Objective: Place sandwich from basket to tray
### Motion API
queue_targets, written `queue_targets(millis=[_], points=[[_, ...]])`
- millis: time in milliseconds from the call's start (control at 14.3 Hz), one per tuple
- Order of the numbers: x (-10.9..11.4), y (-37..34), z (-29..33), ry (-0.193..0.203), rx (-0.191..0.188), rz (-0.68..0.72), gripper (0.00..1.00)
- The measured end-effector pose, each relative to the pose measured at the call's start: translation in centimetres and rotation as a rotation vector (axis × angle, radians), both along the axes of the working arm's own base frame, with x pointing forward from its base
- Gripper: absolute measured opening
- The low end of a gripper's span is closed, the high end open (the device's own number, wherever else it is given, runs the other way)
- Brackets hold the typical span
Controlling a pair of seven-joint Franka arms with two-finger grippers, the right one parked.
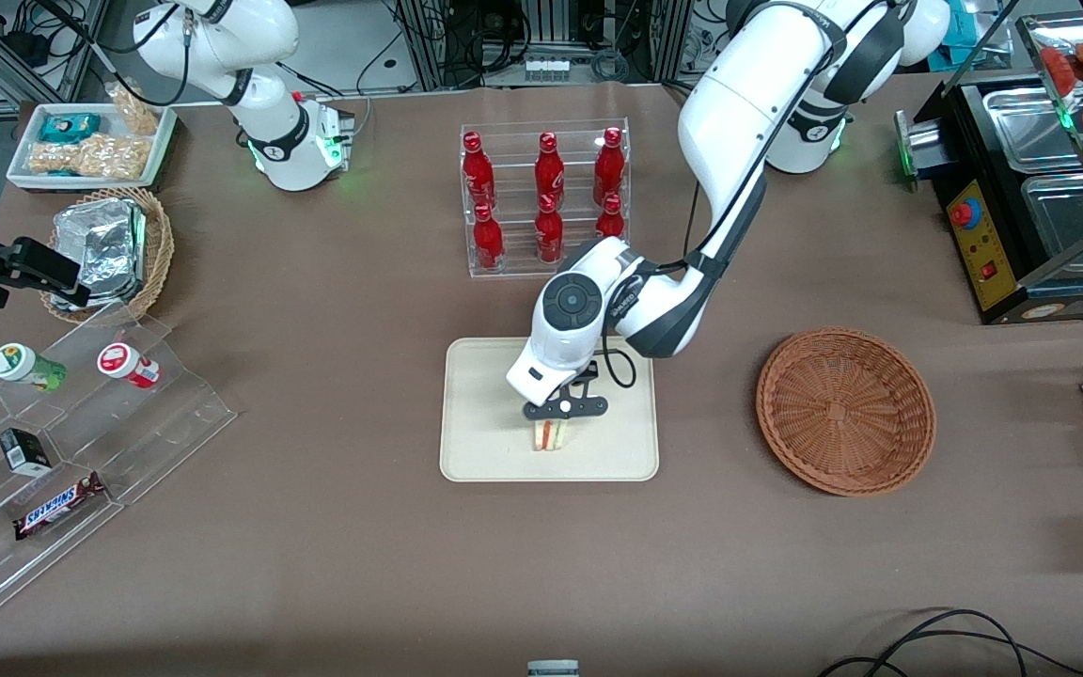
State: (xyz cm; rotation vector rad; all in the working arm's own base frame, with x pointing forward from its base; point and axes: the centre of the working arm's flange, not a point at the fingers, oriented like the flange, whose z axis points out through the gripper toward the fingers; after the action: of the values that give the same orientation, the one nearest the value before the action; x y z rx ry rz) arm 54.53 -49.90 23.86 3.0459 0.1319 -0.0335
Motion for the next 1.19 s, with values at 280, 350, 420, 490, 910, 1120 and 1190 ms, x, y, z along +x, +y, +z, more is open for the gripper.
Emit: queue_targets(millis=[280,350,420,490,910,1120,1190], points=[[0.8,0.7,4.1,0.000,0.013,0.016,0.61],[1.0,1.2,6.7,0.001,0.028,0.021,0.73],[1.2,2.1,9.8,-0.003,0.041,0.033,0.81],[1.2,3.2,13.2,-0.010,0.052,0.047,0.91],[2.5,13.9,21.8,0.013,0.190,0.213,1.00],[4.1,20.0,20.7,0.056,0.215,0.281,1.00],[4.3,22.1,20.8,0.065,0.216,0.277,1.00]])
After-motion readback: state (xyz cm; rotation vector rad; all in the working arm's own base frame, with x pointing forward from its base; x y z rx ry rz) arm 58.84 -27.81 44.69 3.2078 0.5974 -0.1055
